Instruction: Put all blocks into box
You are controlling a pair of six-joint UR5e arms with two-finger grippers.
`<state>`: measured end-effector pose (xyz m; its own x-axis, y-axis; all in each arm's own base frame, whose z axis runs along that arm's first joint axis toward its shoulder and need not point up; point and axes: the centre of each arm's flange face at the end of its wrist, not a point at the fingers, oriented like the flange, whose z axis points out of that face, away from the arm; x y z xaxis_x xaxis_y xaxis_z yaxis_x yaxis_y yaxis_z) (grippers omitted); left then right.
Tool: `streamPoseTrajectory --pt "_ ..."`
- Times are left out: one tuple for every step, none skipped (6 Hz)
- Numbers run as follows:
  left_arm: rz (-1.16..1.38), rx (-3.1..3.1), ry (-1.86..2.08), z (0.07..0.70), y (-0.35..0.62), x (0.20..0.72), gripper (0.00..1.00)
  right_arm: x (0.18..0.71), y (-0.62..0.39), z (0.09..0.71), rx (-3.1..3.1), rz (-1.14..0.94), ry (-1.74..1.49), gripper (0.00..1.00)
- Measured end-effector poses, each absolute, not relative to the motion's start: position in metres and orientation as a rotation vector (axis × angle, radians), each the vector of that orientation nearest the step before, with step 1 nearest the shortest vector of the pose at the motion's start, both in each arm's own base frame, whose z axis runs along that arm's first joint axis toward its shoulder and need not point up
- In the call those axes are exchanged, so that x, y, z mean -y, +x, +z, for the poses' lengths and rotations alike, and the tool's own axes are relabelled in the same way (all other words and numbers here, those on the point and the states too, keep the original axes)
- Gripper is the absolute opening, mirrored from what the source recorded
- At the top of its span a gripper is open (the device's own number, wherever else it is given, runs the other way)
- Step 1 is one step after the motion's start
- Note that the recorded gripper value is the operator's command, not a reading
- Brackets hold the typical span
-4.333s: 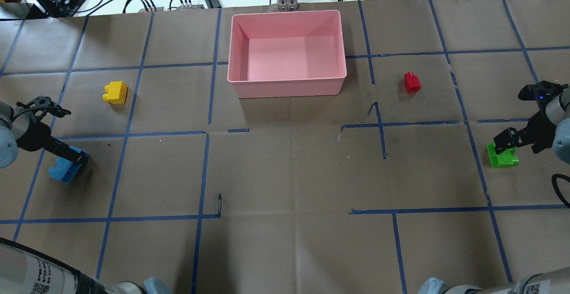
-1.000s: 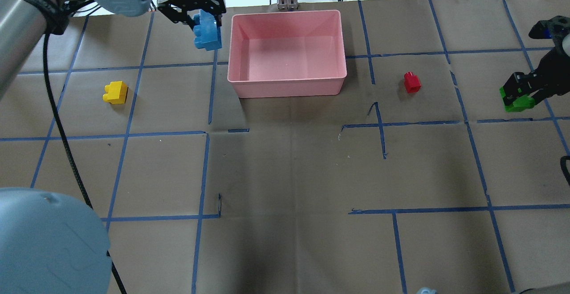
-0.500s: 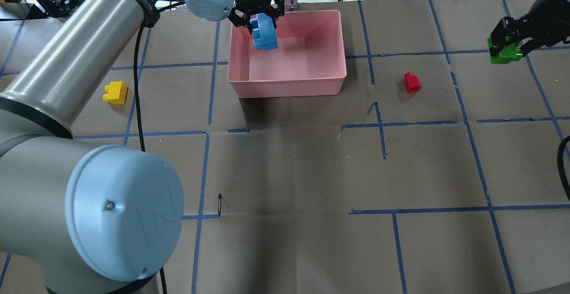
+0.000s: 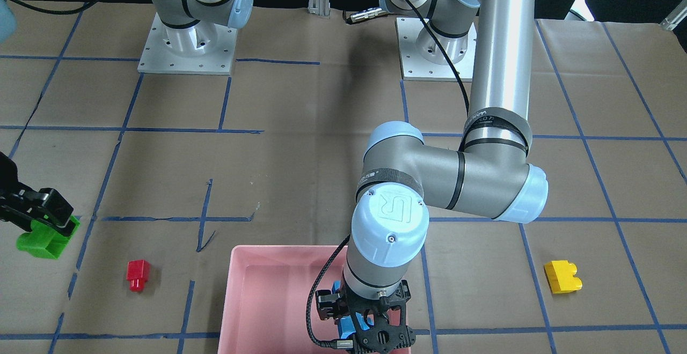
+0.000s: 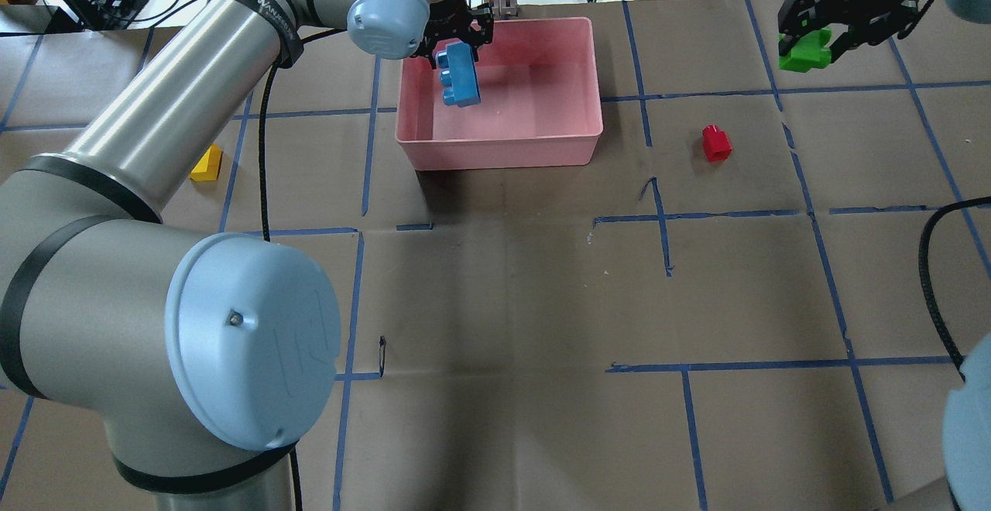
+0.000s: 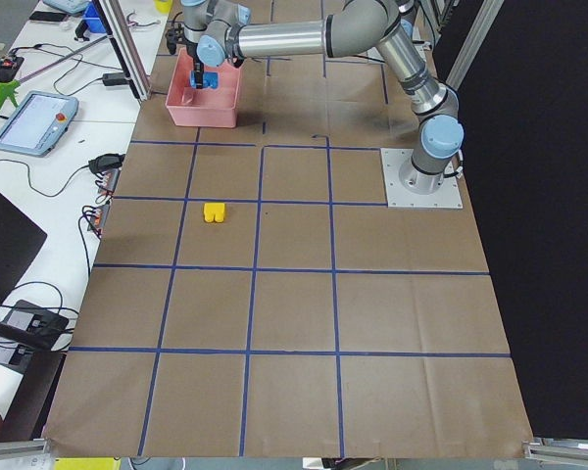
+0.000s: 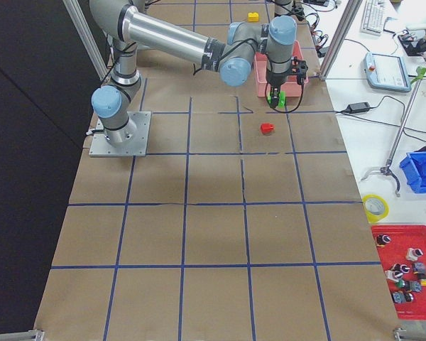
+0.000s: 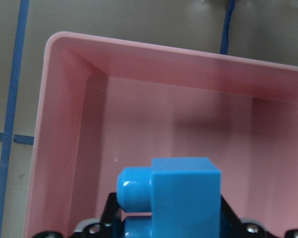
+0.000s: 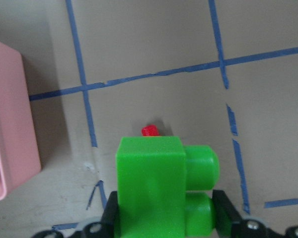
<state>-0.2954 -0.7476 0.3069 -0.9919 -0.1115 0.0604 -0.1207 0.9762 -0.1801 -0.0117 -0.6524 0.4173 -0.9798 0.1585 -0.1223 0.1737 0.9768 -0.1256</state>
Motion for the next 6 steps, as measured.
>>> streamPoseTrajectory --pt "0.310 3.065 0.179 0.324 -0.294 0.746 0.99 0.664 0.020 0.422 -2.981 -0.207 0.314 0.08" --pt "0.313 3.063 0.186 0.347 -0.287 0.740 1.00 0.670 0.050 0.426 -2.956 -0.198 0.379 0.08" --pt "0.296 3.060 0.198 0.378 -0.268 0.732 1.00 0.672 0.086 0.428 -2.915 -0.185 0.444 0.08" --pt "0.280 3.049 0.193 0.406 -0.235 0.728 1.00 0.676 0.127 0.422 -2.858 -0.152 0.509 0.09" --pt "0.264 3.047 0.178 0.422 -0.189 0.730 1.00 0.680 0.167 0.413 -2.817 -0.114 0.551 0.09" --pt "0.242 3.059 0.161 0.426 -0.130 0.737 1.00 0.685 0.210 0.400 -2.785 -0.075 0.586 0.09"
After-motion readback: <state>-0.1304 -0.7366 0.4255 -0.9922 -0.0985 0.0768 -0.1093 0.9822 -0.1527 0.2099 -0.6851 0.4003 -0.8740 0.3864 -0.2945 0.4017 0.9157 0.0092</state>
